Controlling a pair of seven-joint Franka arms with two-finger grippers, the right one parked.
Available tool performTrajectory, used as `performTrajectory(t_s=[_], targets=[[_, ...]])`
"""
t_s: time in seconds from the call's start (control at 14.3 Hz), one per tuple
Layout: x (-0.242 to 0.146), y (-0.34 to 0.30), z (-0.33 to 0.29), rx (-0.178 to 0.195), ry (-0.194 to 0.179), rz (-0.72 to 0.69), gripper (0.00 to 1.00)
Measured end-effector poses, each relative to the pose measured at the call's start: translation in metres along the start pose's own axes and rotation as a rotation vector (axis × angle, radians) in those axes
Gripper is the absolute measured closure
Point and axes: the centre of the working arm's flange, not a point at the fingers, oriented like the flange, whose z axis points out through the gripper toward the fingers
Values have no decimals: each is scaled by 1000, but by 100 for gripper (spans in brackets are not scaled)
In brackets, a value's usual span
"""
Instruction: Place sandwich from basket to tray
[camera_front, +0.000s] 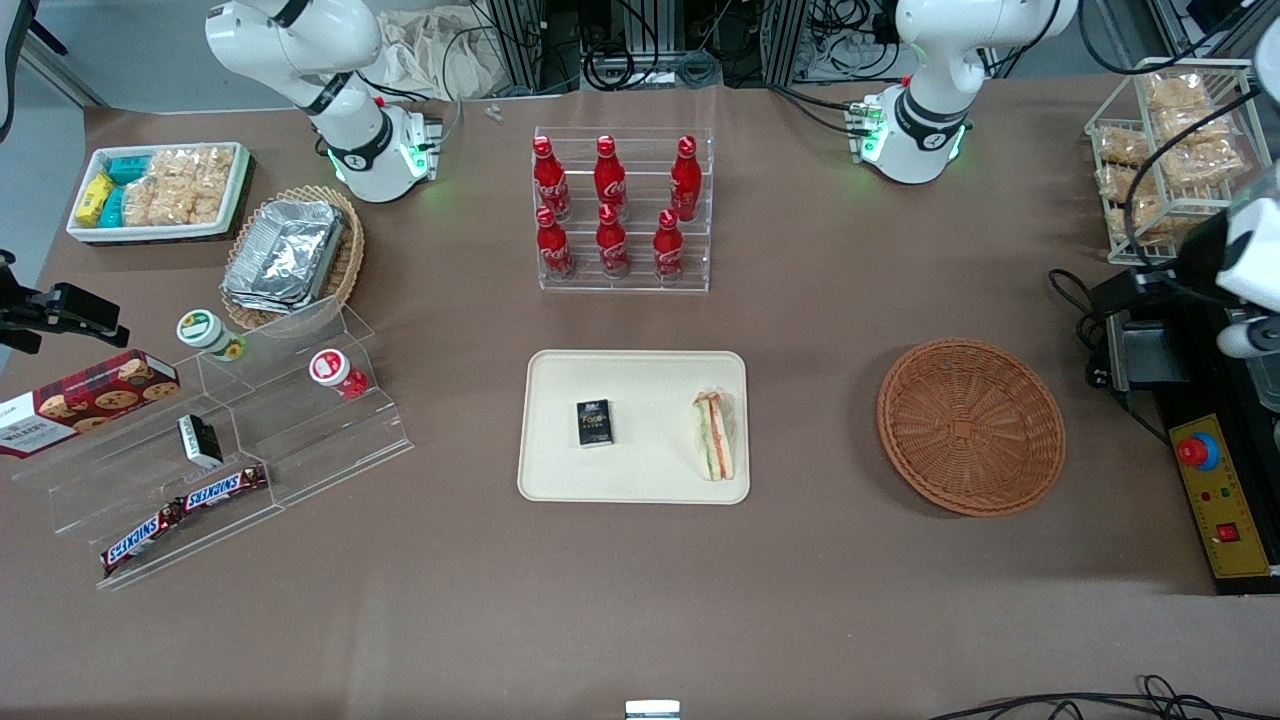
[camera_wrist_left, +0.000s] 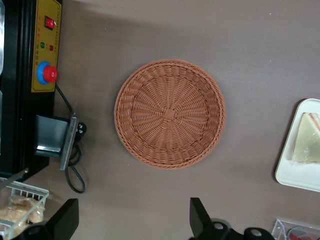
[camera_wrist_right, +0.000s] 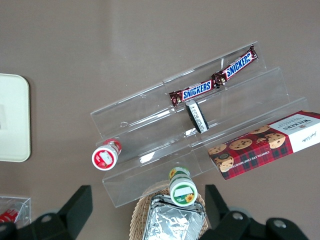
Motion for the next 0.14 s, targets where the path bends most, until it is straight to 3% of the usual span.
performTrajectory(t_s=[0.14], targets=[[1,-1,0,-36,-2,-8,0]])
